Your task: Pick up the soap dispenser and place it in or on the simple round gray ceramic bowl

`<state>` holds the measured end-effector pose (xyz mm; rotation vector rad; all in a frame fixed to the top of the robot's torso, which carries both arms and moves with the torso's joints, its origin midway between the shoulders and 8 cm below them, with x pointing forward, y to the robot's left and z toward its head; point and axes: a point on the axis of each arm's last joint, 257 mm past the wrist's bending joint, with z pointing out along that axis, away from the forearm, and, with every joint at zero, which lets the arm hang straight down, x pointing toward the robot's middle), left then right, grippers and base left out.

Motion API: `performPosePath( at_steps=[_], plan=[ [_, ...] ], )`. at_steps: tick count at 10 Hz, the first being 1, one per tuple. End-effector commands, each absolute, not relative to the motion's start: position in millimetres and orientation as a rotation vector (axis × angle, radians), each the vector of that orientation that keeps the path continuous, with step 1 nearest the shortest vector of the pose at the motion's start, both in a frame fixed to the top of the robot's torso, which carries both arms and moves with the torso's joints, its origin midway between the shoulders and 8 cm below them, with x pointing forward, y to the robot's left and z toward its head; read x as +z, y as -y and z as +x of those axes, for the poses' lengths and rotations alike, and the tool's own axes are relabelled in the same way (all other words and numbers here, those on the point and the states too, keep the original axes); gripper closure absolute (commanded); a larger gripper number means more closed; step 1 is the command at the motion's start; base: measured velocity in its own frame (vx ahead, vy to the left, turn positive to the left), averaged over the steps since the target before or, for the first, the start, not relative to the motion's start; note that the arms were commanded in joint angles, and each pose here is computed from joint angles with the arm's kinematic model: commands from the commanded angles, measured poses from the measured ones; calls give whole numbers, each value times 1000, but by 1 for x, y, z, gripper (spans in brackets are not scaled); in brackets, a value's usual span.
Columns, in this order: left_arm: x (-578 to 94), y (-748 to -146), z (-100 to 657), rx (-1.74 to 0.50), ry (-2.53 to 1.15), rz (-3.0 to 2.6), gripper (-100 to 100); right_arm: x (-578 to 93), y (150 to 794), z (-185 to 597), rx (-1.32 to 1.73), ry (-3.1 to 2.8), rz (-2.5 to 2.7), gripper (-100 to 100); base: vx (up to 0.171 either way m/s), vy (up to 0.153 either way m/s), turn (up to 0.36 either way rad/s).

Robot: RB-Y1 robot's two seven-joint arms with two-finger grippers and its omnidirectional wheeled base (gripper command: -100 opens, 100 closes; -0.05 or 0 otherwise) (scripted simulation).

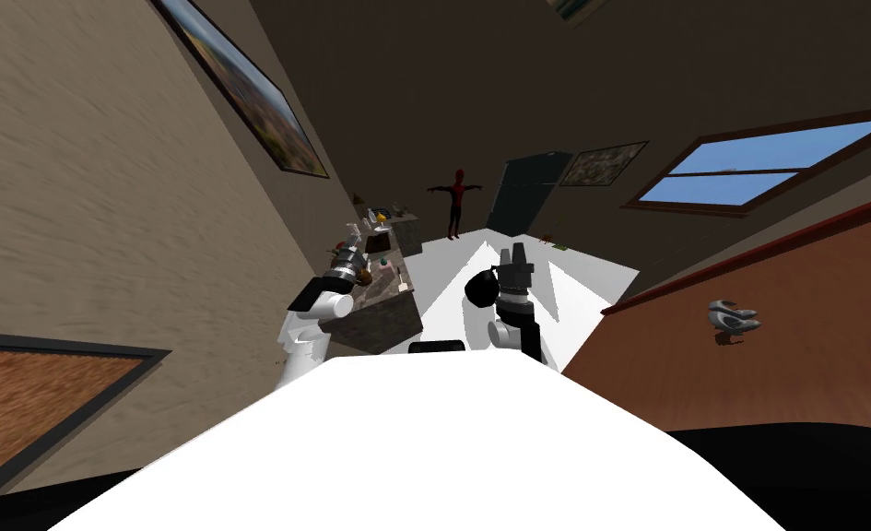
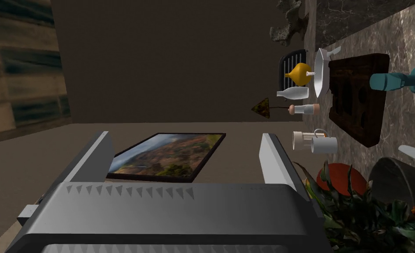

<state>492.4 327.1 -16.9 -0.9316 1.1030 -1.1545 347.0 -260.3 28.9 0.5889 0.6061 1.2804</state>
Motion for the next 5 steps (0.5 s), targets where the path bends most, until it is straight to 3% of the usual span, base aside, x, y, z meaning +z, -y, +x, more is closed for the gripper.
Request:
performPosePath(
  at_steps=[1, 5],
  plan=[
    [-21, -329, 498, -1140, -1130, -954, -100, 29, 260, 347, 1280, -606, 589, 0, 10, -41, 19],
    [-34, -336, 509, -1106, -1192, -1008, -100, 29, 260, 347, 1280, -606, 589, 0, 4, -25, 16]
  ],
)
